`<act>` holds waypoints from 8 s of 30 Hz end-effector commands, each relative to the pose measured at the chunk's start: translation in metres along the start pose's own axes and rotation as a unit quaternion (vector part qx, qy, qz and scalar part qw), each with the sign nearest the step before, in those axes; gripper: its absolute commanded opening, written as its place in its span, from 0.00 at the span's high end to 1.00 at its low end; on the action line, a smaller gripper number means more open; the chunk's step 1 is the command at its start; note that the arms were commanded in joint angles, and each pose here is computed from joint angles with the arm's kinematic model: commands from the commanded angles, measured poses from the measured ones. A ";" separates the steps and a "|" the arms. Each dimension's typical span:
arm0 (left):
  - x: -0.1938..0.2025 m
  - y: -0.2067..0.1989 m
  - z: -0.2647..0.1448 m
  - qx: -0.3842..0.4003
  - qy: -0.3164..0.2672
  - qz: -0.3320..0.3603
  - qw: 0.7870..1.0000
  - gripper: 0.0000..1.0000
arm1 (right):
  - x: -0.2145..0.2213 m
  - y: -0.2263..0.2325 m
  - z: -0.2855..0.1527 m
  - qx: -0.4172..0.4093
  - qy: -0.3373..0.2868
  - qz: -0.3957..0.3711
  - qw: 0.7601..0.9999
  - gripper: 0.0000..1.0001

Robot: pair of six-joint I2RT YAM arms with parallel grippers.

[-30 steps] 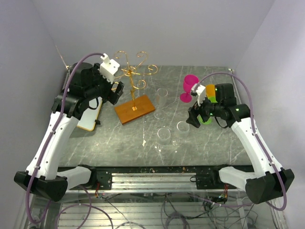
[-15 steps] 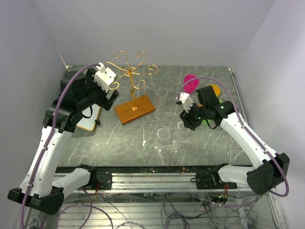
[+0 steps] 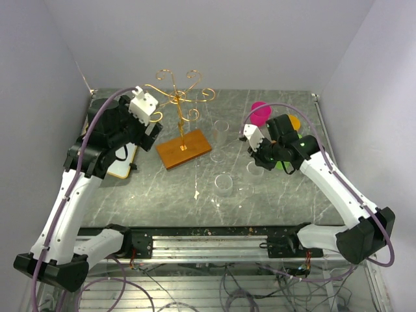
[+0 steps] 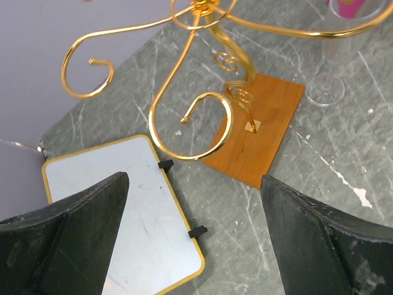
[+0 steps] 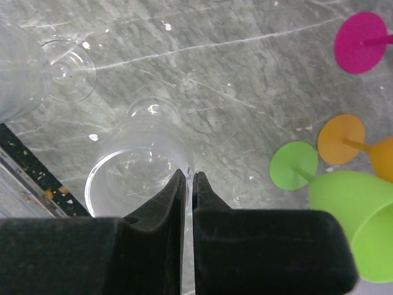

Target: Place the wine glass upside down on the wine glass rack

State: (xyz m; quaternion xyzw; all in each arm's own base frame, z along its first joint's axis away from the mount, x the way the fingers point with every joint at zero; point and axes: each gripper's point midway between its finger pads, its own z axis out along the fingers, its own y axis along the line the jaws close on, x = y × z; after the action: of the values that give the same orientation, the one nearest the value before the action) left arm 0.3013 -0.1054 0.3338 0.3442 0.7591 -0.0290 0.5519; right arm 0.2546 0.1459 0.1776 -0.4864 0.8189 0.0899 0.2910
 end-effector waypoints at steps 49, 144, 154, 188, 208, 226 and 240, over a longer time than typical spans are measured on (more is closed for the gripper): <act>-0.186 0.027 -0.001 0.132 -0.220 -0.252 0.933 0.08 | -0.308 -0.122 -0.265 0.234 -0.482 0.019 0.844 1.00; -0.084 0.179 -0.154 -0.340 0.018 0.149 0.928 0.93 | -0.266 -0.104 -0.254 0.186 -0.460 0.014 0.868 0.03; -0.045 0.169 -0.107 -0.252 0.101 0.233 0.934 0.93 | -0.260 -0.107 -0.248 0.176 -0.455 0.013 0.873 0.03; -0.107 0.073 0.047 -0.062 0.032 0.434 0.898 0.93 | -0.240 -0.117 -0.251 0.173 -0.455 0.024 0.873 0.02; -0.091 0.103 0.055 -0.162 0.081 0.394 0.901 0.93 | -0.235 -0.122 -0.249 0.166 -0.456 0.033 0.874 0.02; -0.071 0.094 0.040 -0.138 0.104 0.375 0.911 0.93 | -0.230 -0.125 -0.244 0.166 -0.451 0.035 0.876 0.01; -0.058 0.072 0.041 -0.088 0.089 0.380 0.917 0.93 | -0.228 -0.126 -0.231 0.155 -0.444 0.034 0.882 0.00</act>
State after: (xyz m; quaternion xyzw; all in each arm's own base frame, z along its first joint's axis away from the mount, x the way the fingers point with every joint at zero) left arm 0.3931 -0.0910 0.3830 0.5566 0.6280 0.2939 0.4577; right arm 0.3543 0.1525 0.5102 -0.3114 0.6307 0.1775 0.6883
